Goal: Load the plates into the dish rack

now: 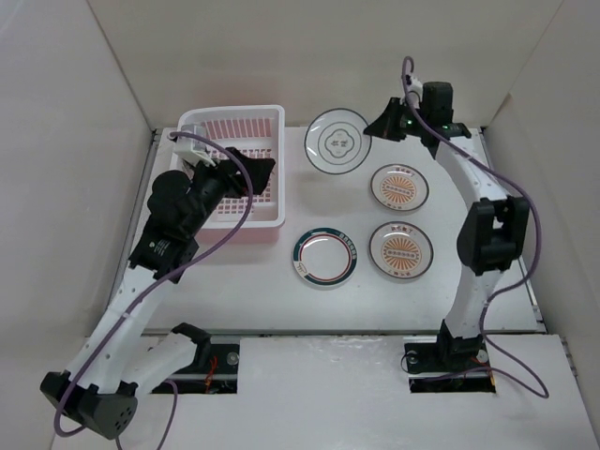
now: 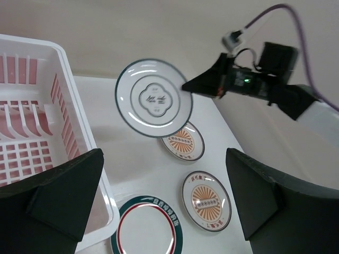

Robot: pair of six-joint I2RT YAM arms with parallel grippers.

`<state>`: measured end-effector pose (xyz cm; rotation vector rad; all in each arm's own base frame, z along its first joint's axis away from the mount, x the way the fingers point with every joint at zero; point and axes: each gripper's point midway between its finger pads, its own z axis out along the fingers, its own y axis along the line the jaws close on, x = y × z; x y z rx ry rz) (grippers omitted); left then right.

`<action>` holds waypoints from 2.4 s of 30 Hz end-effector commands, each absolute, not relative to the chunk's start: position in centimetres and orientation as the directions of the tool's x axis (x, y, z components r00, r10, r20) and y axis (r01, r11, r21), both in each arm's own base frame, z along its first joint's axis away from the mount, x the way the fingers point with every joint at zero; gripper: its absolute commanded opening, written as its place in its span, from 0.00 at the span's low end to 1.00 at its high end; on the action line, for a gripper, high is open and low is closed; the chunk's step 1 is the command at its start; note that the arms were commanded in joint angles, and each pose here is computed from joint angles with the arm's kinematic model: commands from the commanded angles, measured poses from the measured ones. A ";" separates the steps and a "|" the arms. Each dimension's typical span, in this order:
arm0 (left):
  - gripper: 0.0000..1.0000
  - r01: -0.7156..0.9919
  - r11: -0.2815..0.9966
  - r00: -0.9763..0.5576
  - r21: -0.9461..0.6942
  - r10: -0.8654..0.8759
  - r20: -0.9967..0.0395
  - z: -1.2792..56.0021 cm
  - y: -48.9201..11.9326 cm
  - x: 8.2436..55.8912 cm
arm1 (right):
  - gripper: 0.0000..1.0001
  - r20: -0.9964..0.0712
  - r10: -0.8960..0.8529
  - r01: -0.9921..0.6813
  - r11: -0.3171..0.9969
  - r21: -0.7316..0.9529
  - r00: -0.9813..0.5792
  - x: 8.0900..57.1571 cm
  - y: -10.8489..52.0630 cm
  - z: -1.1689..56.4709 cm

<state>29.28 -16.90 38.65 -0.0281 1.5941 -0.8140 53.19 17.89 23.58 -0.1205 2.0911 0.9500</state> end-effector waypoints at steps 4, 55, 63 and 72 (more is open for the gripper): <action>0.99 0.489 0.735 -0.154 -0.470 -0.458 -0.876 40.2 -18.5 31.6 | 0.00 -0.856 0.220 -0.591 0.643 0.487 -0.467 49.2 18.3 33.4; 0.00 -0.070 0.995 0.149 0.071 0.081 -0.985 44.7 -7.0 39.5 | 1.00 -0.870 0.161 -0.724 0.496 0.479 -0.466 44.8 23.6 31.8; 0.00 -0.182 0.962 0.157 0.204 0.233 -0.960 41.2 -3.3 43.2 | 1.00 -0.866 0.132 -0.719 0.505 0.478 -0.483 43.7 24.5 29.9; 0.00 -0.181 0.966 0.109 0.186 0.207 -0.972 36.5 -0.3 48.8 | 1.00 -0.880 0.107 -0.739 0.501 0.450 -0.463 42.0 25.4 29.8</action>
